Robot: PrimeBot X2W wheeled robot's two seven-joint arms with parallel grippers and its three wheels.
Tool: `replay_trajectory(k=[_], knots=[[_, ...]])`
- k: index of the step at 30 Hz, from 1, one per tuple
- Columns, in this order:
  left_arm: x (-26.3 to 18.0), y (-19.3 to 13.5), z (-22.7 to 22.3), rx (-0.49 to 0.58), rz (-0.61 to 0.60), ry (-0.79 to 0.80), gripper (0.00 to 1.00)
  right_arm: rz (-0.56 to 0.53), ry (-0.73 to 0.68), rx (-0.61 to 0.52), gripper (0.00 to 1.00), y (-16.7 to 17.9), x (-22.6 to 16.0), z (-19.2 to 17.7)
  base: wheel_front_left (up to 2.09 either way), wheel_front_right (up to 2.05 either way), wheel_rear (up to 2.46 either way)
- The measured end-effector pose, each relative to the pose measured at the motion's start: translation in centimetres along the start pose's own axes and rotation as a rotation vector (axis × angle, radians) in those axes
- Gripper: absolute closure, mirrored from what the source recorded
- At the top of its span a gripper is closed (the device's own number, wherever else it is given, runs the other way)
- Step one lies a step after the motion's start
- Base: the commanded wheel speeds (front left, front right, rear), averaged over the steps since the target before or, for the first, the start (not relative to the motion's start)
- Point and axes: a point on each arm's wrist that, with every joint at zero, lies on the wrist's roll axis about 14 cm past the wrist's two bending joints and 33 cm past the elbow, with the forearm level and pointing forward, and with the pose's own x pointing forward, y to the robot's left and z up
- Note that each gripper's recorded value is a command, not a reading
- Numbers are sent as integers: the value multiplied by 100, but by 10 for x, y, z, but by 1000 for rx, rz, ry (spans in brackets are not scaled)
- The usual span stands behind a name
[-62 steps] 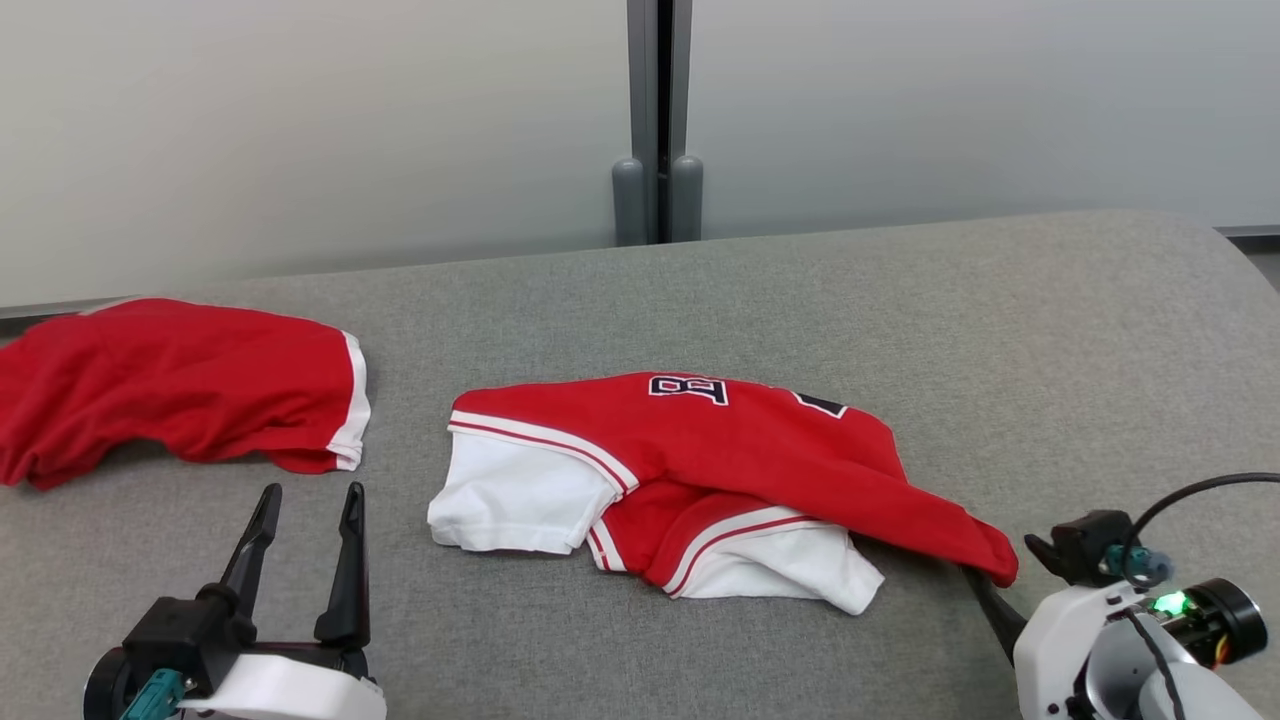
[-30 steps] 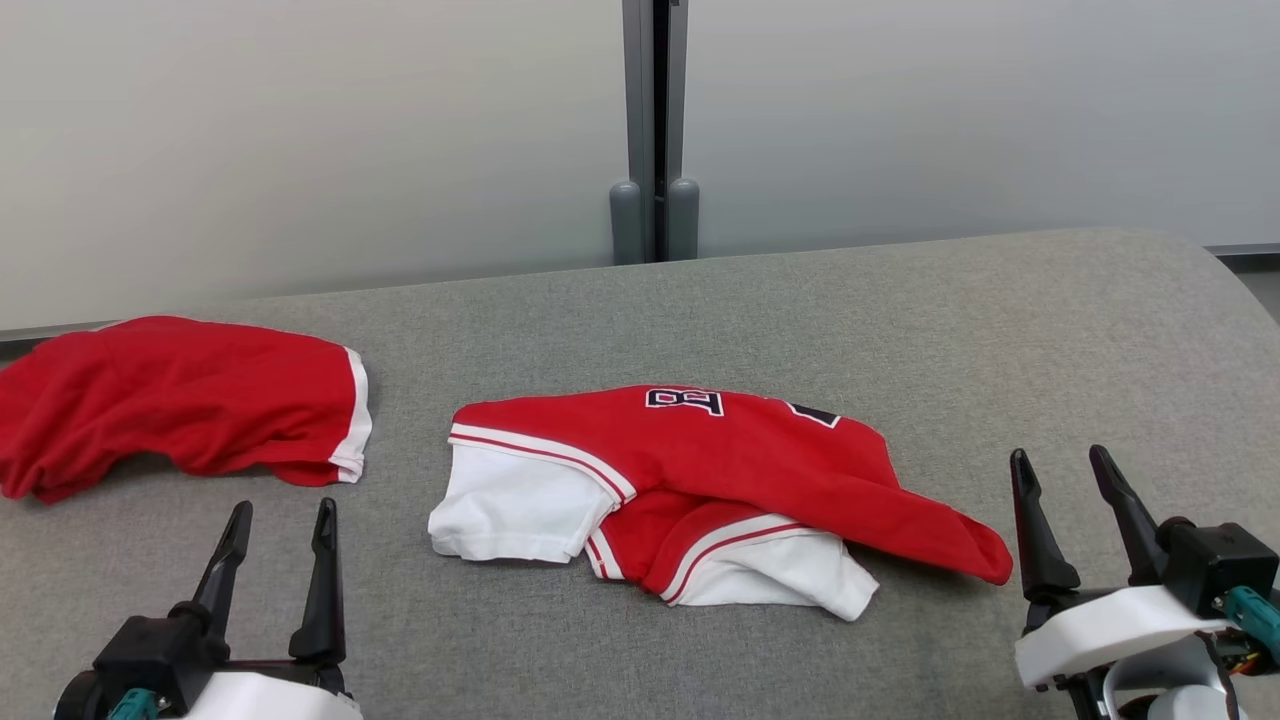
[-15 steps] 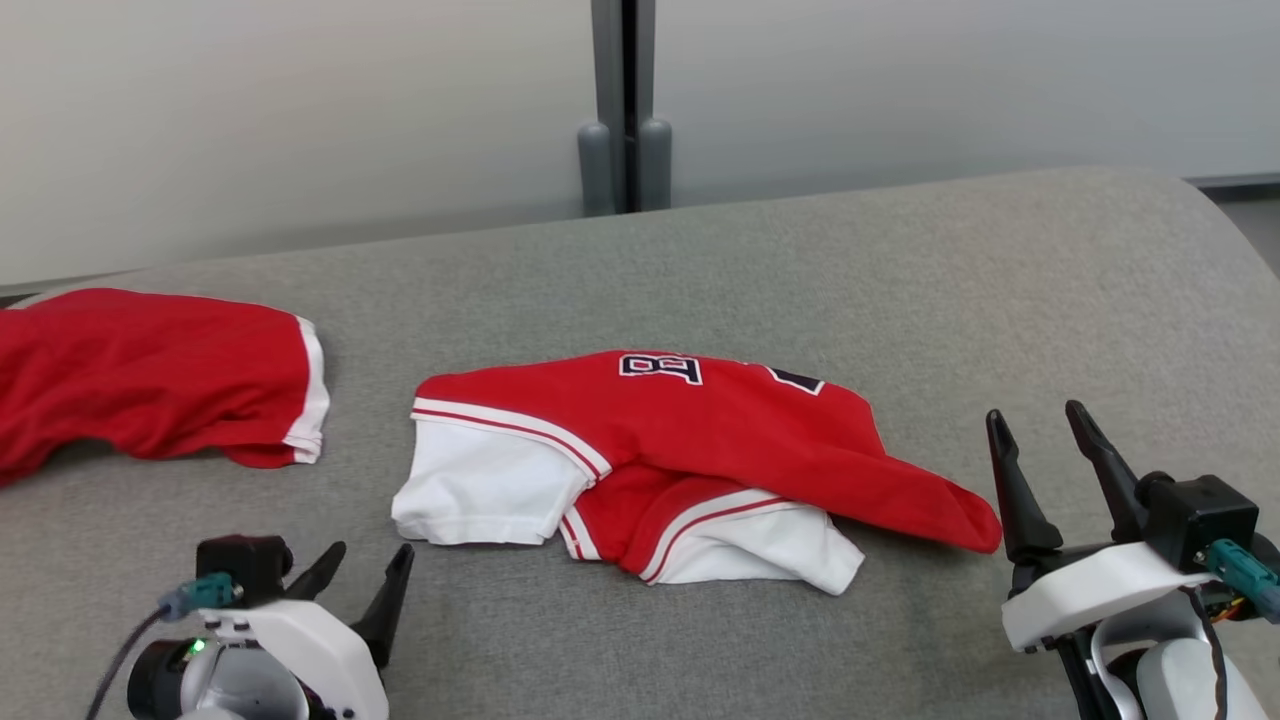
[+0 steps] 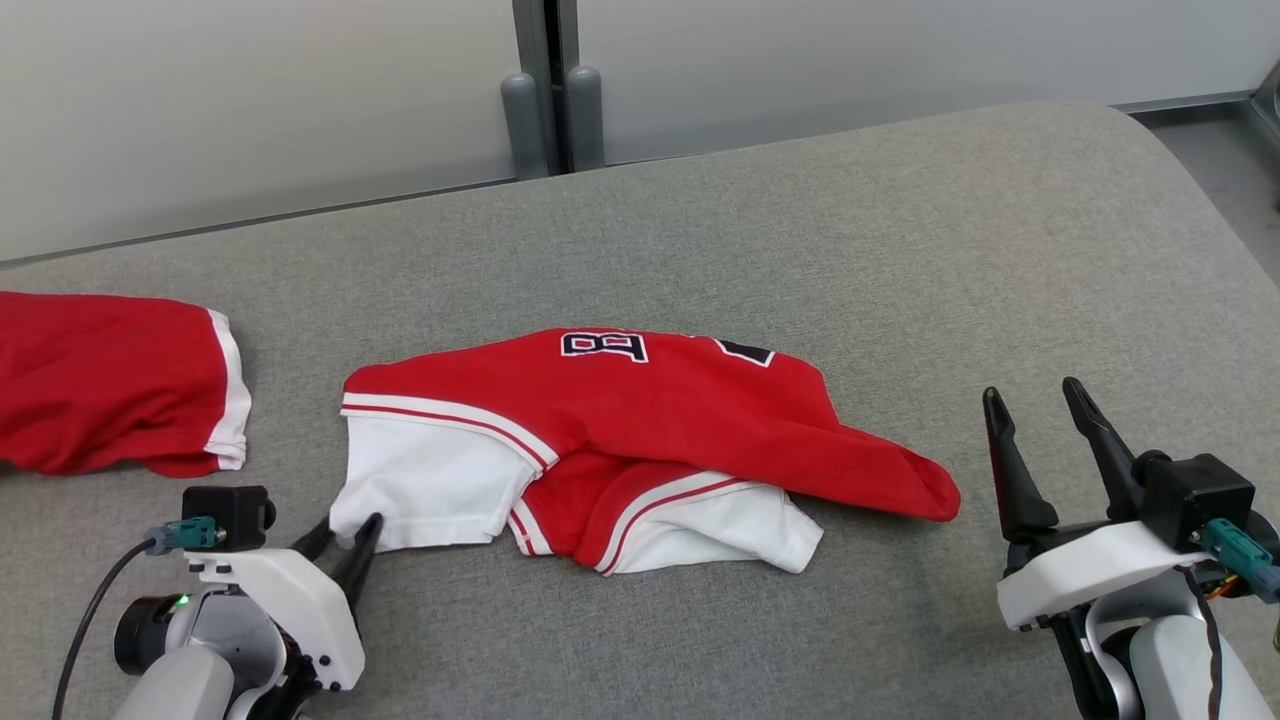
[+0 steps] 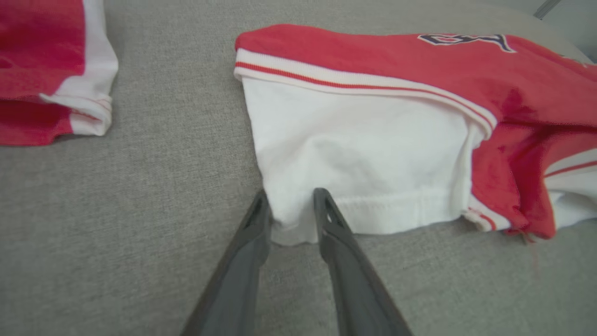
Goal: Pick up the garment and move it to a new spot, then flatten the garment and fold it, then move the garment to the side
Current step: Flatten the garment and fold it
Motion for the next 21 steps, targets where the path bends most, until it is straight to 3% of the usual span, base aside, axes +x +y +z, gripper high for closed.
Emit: replay_trajectory(k=[9, 21], knots=[[-12, -4, 6, -22, -21, -32, 100, 18, -4, 9, 0, 8, 0, 1, 0, 0, 0], [-74, 8, -14, -106, 36, 35, 100, 84, 3, 19, 0, 29, 1, 1, 0, 0, 0]])
